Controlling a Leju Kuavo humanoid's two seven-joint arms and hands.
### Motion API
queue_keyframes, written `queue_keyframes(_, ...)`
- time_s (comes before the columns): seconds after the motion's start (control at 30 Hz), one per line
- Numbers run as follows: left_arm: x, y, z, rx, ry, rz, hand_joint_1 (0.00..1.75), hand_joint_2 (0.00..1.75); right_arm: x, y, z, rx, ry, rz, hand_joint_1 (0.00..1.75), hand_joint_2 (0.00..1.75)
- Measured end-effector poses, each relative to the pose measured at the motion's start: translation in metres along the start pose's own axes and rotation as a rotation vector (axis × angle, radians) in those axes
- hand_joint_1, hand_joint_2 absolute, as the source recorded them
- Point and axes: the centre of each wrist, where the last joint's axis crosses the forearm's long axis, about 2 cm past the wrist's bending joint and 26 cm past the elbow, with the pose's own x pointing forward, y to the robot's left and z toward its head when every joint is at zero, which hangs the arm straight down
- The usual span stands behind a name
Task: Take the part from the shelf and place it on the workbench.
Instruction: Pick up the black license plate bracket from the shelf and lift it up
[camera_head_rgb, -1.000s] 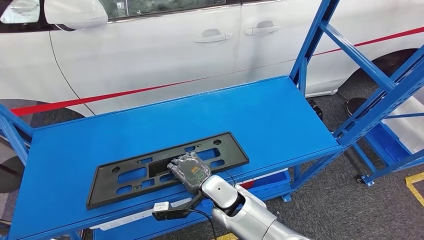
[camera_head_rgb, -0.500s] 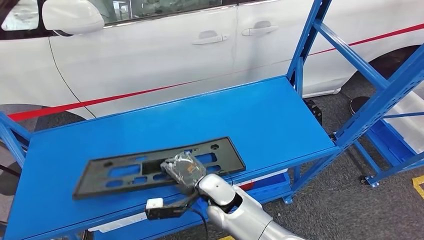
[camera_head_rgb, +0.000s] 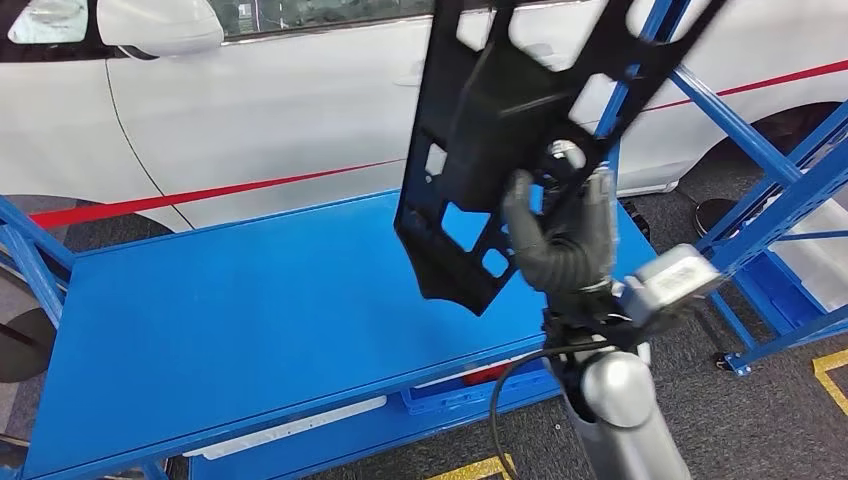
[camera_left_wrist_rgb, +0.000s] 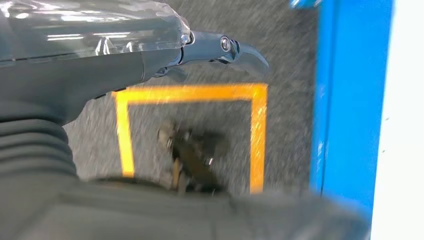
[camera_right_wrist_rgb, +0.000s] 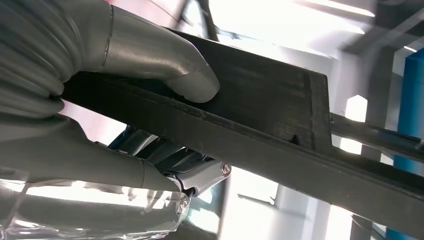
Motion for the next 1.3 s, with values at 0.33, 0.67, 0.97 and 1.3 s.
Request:
queue_keyframes(0.33,0.005,0.003,-0.008,0.015,0.025,-0.061,0.00,1.75,0.018,-0.052,0.033,-0.168,-0.069,0.065,1.75,1.75)
queue_keyframes(0.67,0.002,0.013,-0.007,0.068,0.078,-0.006,0.00,1.75,0.008,-0.047,0.072,-0.071,-0.031,-0.047,1.75,1.75)
queue_keyframes(0.97,-0.004,0.016,-0.002,0.111,0.101,0.035,0.00,1.75,0.007,-0.039,0.099,-0.054,0.030,-0.126,1.75,1.75)
queue_keyframes(1.3,-0.008,0.011,0.004,0.170,0.169,0.109,0.00,1.75,0.009,-0.028,0.123,-0.012,0.084,-0.161,1.75,1.75)
